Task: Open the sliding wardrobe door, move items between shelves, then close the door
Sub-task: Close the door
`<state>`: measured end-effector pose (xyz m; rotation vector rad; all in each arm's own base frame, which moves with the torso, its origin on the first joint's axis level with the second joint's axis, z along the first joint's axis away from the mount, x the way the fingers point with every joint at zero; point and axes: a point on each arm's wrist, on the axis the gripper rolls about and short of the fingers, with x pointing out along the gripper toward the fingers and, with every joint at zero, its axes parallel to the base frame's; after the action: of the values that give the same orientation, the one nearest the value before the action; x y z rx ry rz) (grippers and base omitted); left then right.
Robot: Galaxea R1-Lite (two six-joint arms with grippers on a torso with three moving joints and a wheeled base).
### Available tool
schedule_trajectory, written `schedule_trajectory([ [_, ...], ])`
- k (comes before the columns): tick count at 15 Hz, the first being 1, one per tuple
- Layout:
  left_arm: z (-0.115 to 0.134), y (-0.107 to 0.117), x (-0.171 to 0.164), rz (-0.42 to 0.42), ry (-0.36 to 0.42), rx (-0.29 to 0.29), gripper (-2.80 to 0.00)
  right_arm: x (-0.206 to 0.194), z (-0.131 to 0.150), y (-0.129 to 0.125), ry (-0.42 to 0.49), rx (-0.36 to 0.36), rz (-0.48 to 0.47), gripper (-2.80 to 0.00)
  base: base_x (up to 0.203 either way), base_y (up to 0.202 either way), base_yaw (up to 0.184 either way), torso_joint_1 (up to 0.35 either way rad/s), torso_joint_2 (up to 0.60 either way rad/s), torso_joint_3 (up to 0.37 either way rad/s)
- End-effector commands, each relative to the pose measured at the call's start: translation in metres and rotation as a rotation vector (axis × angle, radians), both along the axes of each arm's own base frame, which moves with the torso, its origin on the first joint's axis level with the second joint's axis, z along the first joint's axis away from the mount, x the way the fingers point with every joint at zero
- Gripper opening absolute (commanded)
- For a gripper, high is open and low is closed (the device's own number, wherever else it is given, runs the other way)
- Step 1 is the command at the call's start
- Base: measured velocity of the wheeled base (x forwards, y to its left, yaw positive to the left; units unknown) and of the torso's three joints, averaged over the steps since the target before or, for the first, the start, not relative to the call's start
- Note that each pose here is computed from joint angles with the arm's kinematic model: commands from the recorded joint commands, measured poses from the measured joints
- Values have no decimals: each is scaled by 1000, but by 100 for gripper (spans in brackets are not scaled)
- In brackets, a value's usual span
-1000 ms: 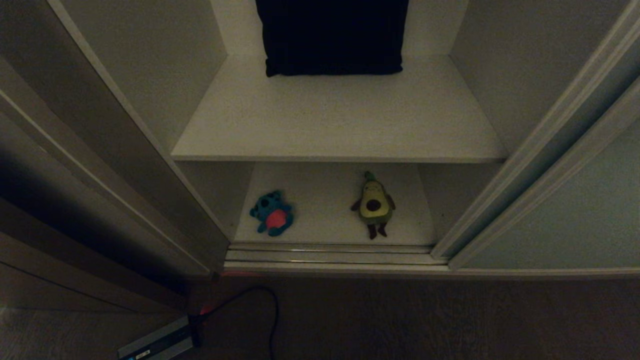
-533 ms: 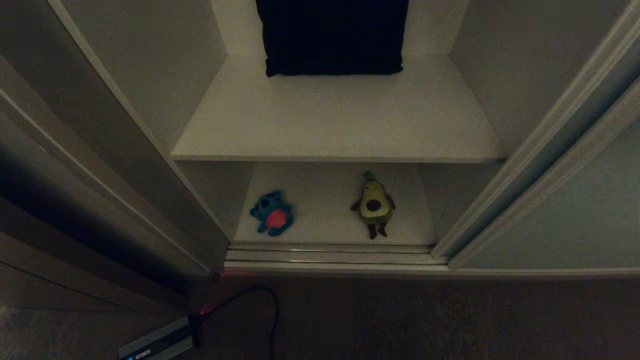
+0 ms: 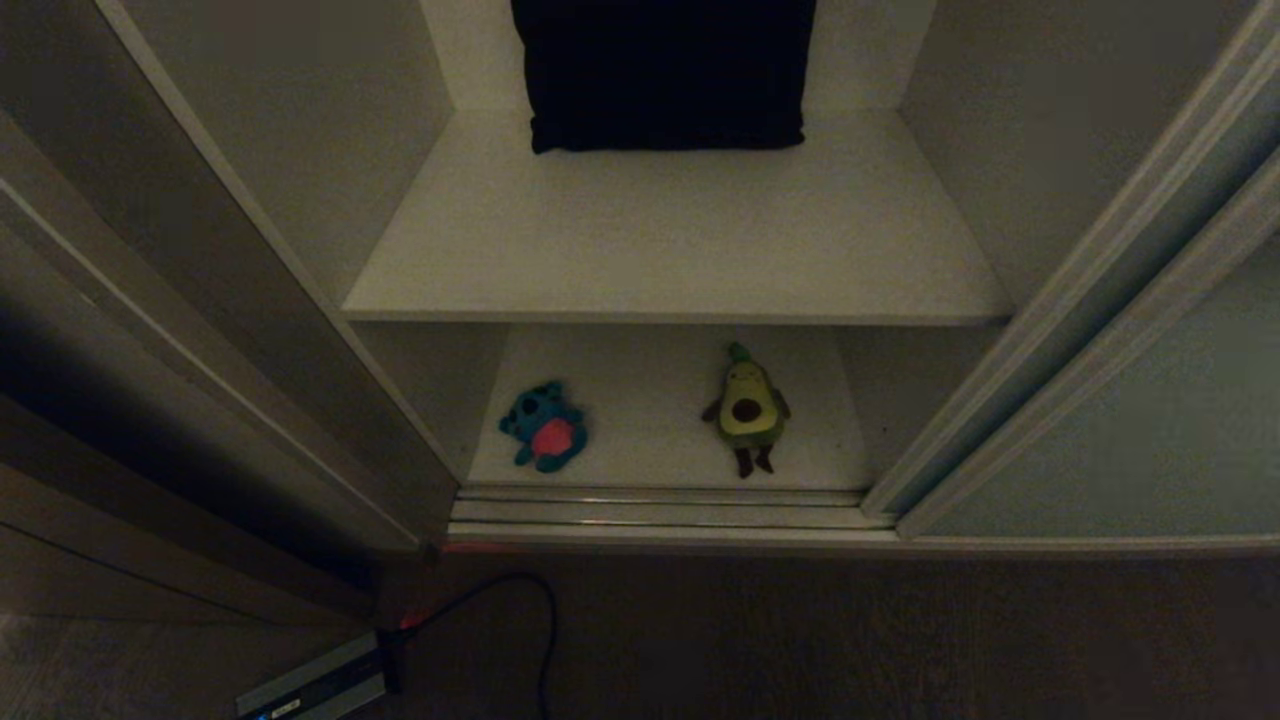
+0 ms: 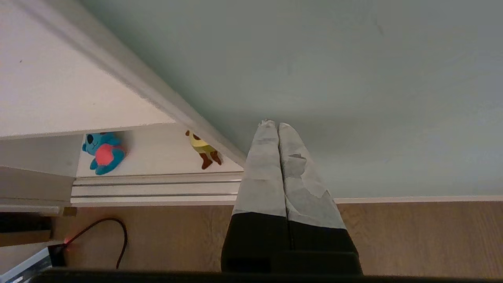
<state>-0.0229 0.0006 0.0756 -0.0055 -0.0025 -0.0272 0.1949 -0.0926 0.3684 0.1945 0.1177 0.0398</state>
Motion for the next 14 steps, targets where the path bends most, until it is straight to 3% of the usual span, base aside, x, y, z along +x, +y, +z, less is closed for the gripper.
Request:
schedule_trajectory([
  [1, 0, 0, 0, 0, -1, -1, -280, 5, -1, 3, 5, 3, 24, -280, 0, 0, 0, 0, 0, 0],
  [9, 0, 0, 0, 0, -2, -1, -280, -6, 3, 31, -9, -4, 123, -280, 0, 0, 0, 0, 0, 0],
  [14, 0, 0, 0, 0, -2, -1, -280, -1, 5, 58, -16, -16, 237, -280, 0, 0, 0, 0, 0, 0],
])
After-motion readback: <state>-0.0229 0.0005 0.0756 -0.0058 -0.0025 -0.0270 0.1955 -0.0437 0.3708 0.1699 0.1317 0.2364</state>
